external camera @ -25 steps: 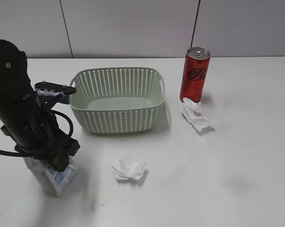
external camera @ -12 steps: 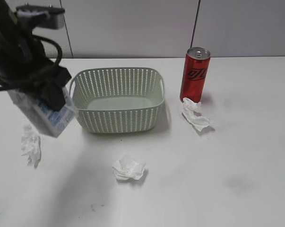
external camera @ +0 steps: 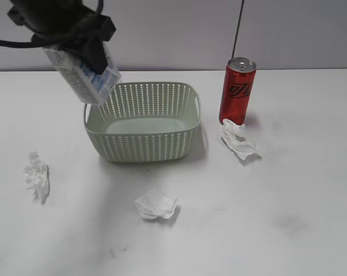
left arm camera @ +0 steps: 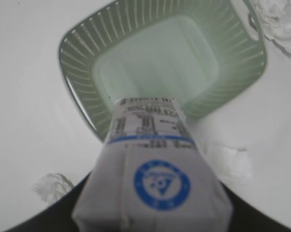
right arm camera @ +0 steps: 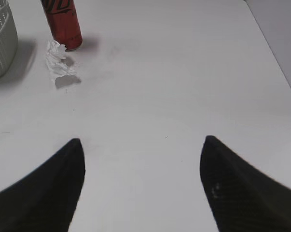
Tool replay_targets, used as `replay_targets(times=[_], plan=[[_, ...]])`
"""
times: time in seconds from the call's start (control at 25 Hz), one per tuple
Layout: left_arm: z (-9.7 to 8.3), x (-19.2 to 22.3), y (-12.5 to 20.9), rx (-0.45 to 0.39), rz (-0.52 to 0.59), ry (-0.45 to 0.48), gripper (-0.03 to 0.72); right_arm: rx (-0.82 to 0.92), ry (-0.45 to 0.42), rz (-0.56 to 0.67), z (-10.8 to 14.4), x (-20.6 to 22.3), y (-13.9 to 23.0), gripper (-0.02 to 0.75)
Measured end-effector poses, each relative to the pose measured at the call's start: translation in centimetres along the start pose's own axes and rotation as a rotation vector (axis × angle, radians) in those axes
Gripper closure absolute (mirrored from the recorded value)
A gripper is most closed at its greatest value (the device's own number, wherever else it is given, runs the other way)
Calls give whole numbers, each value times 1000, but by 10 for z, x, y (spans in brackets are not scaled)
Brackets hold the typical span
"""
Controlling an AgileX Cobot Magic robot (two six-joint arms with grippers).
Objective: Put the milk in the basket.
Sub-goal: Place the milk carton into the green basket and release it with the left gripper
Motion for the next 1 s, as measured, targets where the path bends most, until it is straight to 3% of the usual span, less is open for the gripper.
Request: replay_targets(times=[0.36, 0.72, 1.0], plan=[[15, 69, -36, 14, 37, -57, 359, 0, 0, 0, 0, 0, 0, 148], [29, 141, -33, 0, 118, -74, 359, 0, 0, 0, 0, 0, 0, 148], [35, 170, -25, -2, 161, -85, 359, 0, 0, 0, 0, 0, 0, 148]])
Point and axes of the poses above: a point on each arm's last joint axis where the gripper is mounted, x pointing out along that axis toward the gripper, z along the wrist's bending axis when the last joint is at zero, y = z × x, the point moved 6 cm from there along x, pointing out along that axis toward the gripper, and after that the axes turned 10 degrees about -x, right-handed, at the moved point
